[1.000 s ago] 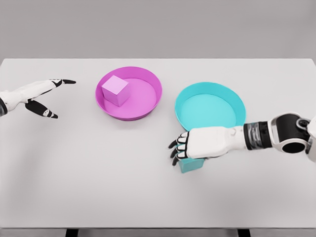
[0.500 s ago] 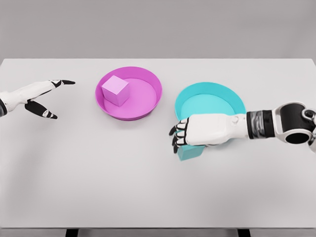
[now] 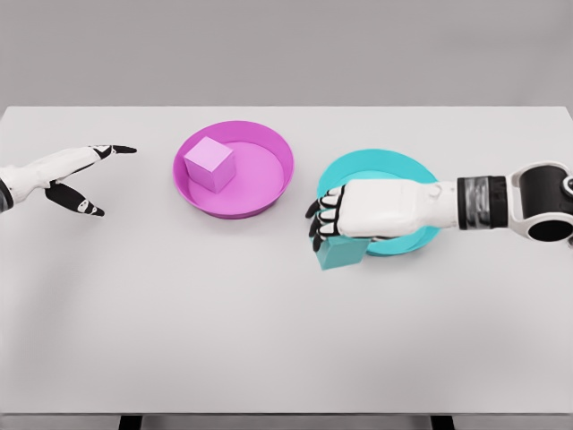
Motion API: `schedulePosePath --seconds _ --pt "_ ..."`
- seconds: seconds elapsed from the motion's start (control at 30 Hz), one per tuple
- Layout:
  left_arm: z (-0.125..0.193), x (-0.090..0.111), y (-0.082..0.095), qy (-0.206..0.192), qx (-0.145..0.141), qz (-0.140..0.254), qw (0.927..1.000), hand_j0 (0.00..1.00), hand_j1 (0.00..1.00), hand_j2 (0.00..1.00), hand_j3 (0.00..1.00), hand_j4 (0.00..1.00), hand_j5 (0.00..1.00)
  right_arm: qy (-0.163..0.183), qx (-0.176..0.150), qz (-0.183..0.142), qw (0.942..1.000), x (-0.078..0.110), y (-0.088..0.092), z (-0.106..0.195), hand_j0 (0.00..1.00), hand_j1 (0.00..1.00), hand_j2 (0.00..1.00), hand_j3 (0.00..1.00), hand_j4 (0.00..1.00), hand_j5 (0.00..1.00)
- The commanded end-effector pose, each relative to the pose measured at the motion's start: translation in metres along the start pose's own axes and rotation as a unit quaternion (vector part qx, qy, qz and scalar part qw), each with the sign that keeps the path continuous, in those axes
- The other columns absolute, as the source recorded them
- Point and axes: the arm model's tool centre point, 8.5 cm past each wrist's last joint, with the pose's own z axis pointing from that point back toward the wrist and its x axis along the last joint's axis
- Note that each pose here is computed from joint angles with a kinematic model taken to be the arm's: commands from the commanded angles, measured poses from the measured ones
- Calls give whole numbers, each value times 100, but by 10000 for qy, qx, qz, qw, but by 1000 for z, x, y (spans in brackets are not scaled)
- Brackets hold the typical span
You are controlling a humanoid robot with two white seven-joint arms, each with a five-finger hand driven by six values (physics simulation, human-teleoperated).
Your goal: Place the blocks in the corresponding plates according to their colors
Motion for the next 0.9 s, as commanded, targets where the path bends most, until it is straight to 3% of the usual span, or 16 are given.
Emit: schedulePosePath --seconds 0.0,0.1,0.2,0.27,0.5,0.6,0.7,0.77,0.83,0.87 --pt "0 0 1 -2 30 29 10000 100 100 100 100 100 100 10 -67 -50 10000 -1 -3 1 65 65 65 65 65 65" --pt "0 0 1 1 26 23 10000 100 100 100 100 100 100 55 -71 -28 10000 -4 -5 4 65 65 65 65 65 65" --pt "0 0 1 1 26 23 10000 100 100 100 100 100 100 355 -173 7 9992 -20 -13 16 65 65 65 65 65 65" --pt "0 0 1 -6 26 27 10000 100 100 100 100 100 100 603 -102 -118 9981 -35 -5 24 65 65 65 65 65 65" --pt "-1 1 0 -13 19 22 10000 100 100 100 100 100 100 943 -133 -192 9953 -54 -4 37 66 66 66 66 66 66" --pt "-1 1 0 -13 19 22 10000 100 100 100 100 100 100 1140 -77 -323 9929 -66 5 43 66 66 66 66 66 66" --pt "-1 1 0 -17 14 19 10000 100 100 100 100 100 100 1160 -85 -302 9928 -67 3 45 68 68 68 68 68 68" --pt "-1 1 0 -17 14 19 10000 100 100 100 100 100 100 1157 -109 -297 9928 -67 2 45 78 78 78 78 78 78" --pt "-1 1 0 -20 19 25 10000 100 100 100 100 100 100 1189 -84 -290 9924 -67 3 48 100 100 100 100 100 100" --pt "-1 1 0 -20 19 25 10000 100 100 100 100 100 100 1207 -86 -284 9922 -67 2 50 100 100 100 100 100 100"
